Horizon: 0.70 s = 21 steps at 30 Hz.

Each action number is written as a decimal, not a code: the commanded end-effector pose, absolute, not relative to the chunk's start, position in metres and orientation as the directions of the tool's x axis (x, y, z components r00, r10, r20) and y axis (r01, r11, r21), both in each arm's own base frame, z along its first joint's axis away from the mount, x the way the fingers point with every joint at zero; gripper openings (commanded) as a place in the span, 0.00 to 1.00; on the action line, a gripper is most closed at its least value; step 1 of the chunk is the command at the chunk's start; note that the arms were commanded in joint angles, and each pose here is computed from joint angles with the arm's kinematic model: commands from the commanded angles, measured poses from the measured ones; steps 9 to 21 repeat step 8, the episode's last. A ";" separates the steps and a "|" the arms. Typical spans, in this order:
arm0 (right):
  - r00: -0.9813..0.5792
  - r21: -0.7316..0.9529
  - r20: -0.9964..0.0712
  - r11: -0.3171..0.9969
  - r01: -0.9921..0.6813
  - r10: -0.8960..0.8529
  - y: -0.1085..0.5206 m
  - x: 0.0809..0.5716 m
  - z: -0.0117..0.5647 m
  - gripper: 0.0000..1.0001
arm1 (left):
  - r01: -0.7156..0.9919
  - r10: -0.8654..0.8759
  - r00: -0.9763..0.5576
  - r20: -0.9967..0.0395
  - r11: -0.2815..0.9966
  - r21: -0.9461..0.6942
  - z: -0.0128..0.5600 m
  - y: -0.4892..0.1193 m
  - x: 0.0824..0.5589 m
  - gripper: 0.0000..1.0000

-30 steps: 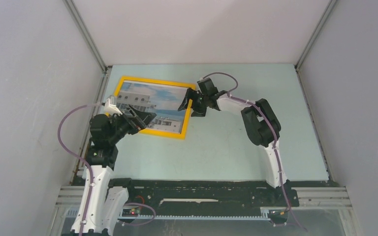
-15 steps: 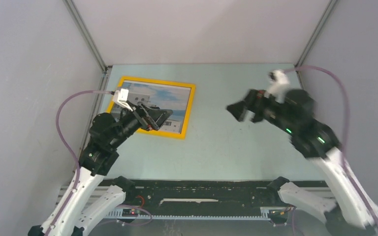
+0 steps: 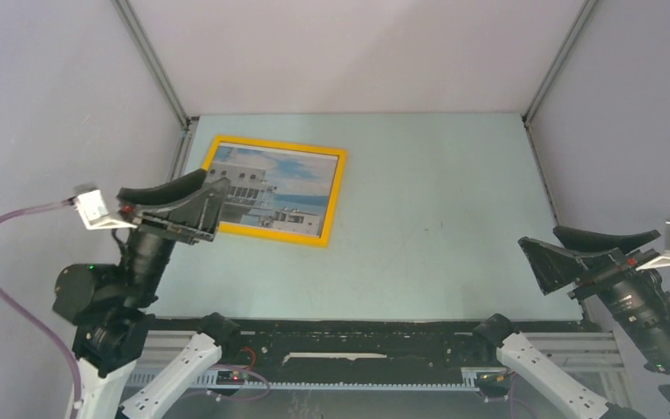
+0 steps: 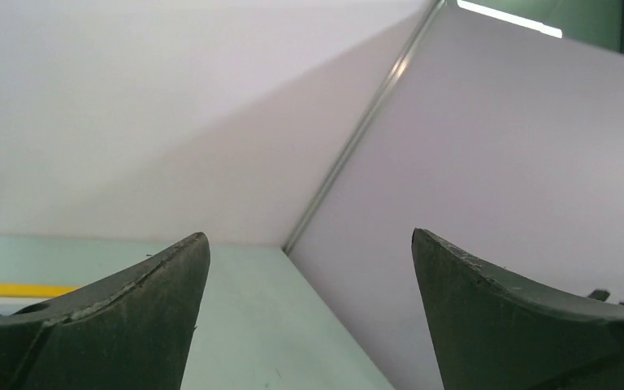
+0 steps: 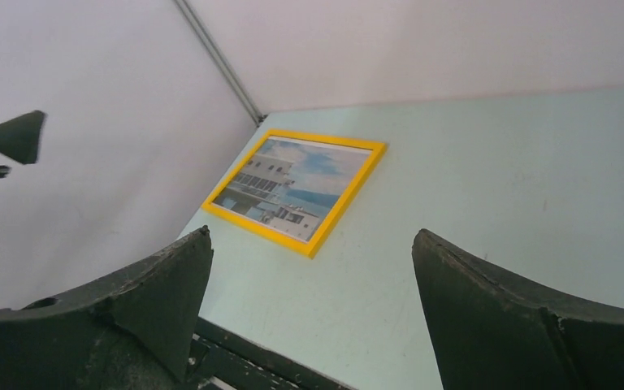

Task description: Put the photo into the frame

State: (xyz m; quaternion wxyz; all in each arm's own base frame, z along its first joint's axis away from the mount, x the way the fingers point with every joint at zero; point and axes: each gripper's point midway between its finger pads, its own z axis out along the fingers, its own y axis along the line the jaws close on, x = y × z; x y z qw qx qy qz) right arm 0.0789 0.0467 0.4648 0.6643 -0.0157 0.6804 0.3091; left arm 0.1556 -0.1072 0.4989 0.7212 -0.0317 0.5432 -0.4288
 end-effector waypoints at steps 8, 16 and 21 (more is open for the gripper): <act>-0.104 0.391 -0.919 0.841 -0.374 0.381 0.038 0.087 0.446 1.00 | 0.535 -0.682 0.098 -0.725 0.650 -0.540 0.507 -0.082 0.141 1.00; -0.104 0.391 -0.919 0.841 -0.374 0.381 0.038 0.087 0.446 1.00 | 0.535 -0.682 0.098 -0.725 0.650 -0.540 0.507 -0.082 0.141 1.00; -0.104 0.391 -0.919 0.841 -0.374 0.381 0.038 0.087 0.446 1.00 | 0.535 -0.682 0.098 -0.725 0.650 -0.540 0.507 -0.082 0.141 1.00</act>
